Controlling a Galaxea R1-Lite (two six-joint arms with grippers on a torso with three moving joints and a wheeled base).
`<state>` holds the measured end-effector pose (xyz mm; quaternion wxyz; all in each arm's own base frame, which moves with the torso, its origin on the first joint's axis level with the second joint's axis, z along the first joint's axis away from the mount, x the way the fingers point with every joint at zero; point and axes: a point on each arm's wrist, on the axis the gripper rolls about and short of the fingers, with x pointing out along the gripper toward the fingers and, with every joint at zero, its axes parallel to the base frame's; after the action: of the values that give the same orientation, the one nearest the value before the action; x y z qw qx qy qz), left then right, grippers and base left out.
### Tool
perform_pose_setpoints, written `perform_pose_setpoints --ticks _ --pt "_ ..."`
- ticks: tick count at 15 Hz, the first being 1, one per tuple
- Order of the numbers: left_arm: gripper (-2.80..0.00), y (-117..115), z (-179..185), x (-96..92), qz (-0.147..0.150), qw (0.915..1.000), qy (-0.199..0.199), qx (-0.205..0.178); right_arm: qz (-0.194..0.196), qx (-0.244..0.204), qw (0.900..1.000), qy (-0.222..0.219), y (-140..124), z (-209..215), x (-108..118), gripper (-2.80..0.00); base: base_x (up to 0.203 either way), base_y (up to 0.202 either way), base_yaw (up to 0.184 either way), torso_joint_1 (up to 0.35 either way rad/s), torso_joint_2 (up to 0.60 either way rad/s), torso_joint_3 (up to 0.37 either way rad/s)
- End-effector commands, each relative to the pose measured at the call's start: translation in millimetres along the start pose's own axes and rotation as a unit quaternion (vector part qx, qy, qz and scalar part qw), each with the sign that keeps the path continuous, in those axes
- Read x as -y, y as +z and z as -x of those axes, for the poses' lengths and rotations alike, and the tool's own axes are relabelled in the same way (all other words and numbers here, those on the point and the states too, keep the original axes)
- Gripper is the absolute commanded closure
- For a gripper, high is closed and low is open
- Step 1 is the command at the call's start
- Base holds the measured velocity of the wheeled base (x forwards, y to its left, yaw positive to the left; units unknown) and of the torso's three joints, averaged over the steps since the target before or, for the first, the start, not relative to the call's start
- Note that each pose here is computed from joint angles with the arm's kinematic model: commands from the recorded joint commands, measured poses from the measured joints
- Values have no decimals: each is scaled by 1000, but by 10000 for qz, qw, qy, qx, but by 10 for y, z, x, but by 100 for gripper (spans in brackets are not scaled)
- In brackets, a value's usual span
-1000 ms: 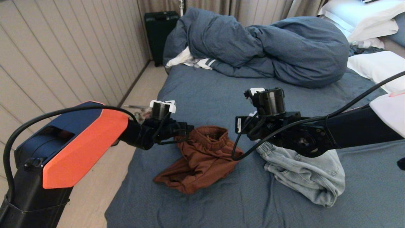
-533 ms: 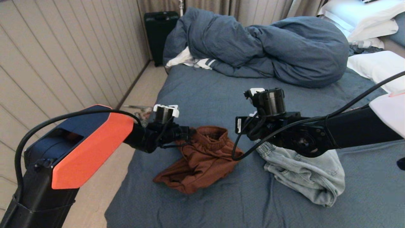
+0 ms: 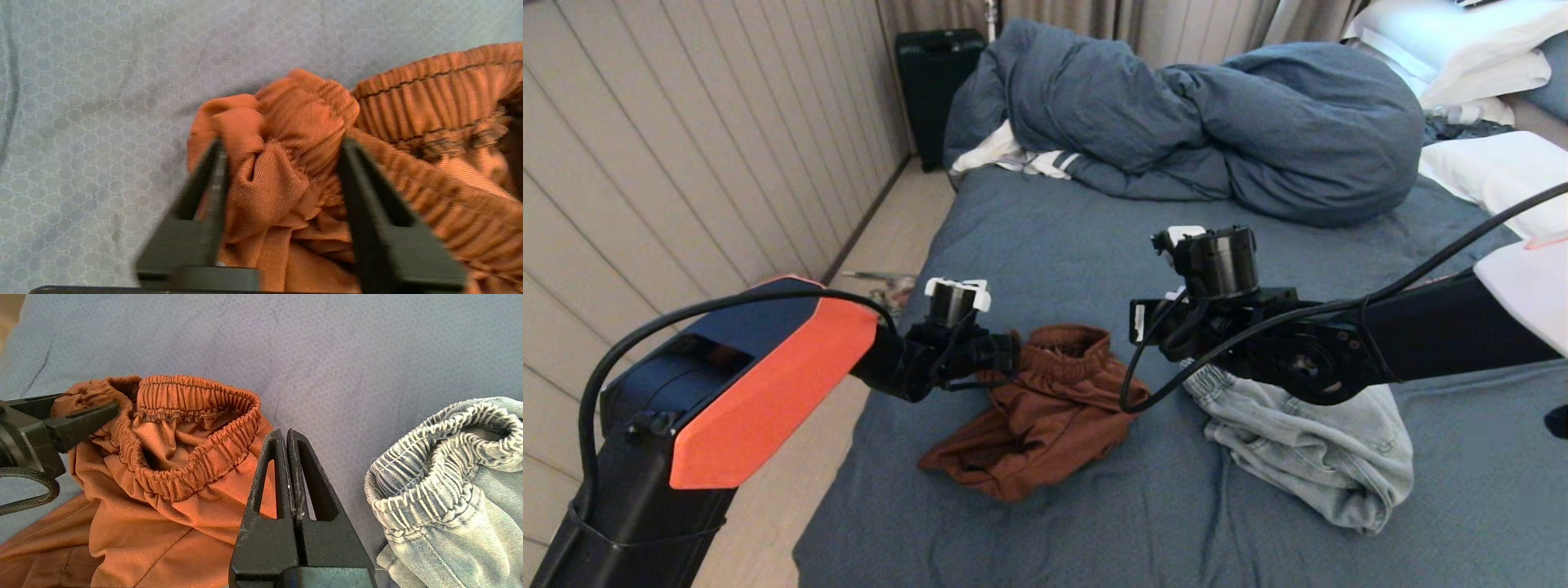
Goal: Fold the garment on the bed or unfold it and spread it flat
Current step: Unford the brown shorts
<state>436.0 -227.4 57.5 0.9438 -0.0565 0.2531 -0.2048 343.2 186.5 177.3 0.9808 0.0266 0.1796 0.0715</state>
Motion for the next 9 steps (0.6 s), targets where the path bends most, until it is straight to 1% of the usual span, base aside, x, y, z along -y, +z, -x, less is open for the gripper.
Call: perform_pose_setpoints --ticks 1,4,7,8,9 --pt "0 81 56 25 55 9999 -29 114 -3 -4 10000 -8 -9 -9 -2 0 0 0 0 0 0 0" --pt "0 431 341 91 128 9984 -116 545 -8 10 10000 -4 -2 -5 -2 0 0 0 0 0 0 0" --pt "0 800 660 40 185 9946 -84 1014 -33 55 10000 -10 27 12 4 0 0 0 0 0 0 0" --pt "0 847 696 15 199 9942 -50 1060 -35 59 10000 -13 29 12 4 0 0 0 0 0 0 0" --pt "0 963 778 -28 223 9924 -3 1213 -43 70 10000 -7 31 14 -2 0 0 0 0 0 0 0"
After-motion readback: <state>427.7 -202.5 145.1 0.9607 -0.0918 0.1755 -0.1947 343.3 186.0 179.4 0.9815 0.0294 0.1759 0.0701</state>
